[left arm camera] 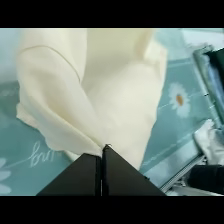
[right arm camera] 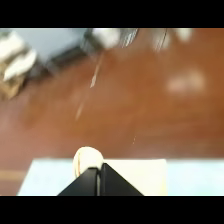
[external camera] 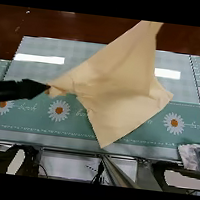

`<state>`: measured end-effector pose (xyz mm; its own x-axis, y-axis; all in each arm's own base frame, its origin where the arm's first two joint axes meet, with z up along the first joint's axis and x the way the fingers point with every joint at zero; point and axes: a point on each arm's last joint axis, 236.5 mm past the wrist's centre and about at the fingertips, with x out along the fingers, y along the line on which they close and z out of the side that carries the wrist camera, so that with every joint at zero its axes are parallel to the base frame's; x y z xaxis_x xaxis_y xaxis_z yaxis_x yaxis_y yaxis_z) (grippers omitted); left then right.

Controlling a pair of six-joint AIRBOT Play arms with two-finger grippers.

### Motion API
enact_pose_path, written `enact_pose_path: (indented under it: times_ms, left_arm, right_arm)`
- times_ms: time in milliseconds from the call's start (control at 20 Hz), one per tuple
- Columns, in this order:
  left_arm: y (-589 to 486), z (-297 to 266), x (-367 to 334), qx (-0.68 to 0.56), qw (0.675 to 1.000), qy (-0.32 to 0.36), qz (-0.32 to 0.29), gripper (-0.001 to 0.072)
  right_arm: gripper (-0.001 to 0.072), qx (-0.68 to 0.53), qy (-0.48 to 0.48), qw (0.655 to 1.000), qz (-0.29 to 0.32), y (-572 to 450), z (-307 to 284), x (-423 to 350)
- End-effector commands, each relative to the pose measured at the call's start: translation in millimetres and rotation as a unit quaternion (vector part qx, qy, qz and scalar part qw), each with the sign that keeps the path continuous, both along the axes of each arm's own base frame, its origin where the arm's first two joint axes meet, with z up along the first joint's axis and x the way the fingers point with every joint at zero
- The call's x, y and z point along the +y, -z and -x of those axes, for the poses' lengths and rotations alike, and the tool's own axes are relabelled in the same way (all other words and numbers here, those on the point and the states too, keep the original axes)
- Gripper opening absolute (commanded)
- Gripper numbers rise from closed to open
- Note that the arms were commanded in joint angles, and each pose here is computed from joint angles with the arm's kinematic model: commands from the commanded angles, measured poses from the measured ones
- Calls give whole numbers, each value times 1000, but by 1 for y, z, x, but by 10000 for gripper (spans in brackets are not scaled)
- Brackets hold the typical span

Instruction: Fold the shirts.

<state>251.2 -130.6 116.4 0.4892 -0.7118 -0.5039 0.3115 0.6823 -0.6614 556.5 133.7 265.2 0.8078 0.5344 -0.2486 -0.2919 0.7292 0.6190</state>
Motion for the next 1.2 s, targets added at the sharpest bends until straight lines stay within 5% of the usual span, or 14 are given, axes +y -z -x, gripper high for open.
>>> enact_pose_path:
  times_ms: [0,50,200,400,600,800,850,1000,1150]
  left_arm:
    - [77,13,7,58,998,-13,-32,23]
    - [83,16,7,66,997,-12,-32,23]
    - [85,16,7,58,998,-8,-37,24]
    - [84,8,13,48,998,-24,-42,24]
    - [84,2,17,40,997,-37,-45,24]
    - [84,2,16,31,998,-30,-52,24]
    - [84,2,16,31,998,-30,-52,24]
    - [84,2,16,31,998,-30,-52,24]
    - [84,2,16,29,998,-28,-53,24]
  right_arm:
    - [22,55,-29,998,30,68,-15,24]
    - [32,59,-22,997,50,76,-18,14]
    - [416,79,-9,994,77,82,-13,-25]
    - [434,176,-10,971,163,99,48,-112]
    - [420,423,14,838,345,160,184,-228]
    - [428,426,9,872,240,197,237,-182]
    - [483,436,-12,875,208,214,258,-158]
    - [564,473,-67,872,112,259,316,-93]
    - [564,488,-78,867,63,296,352,-55]
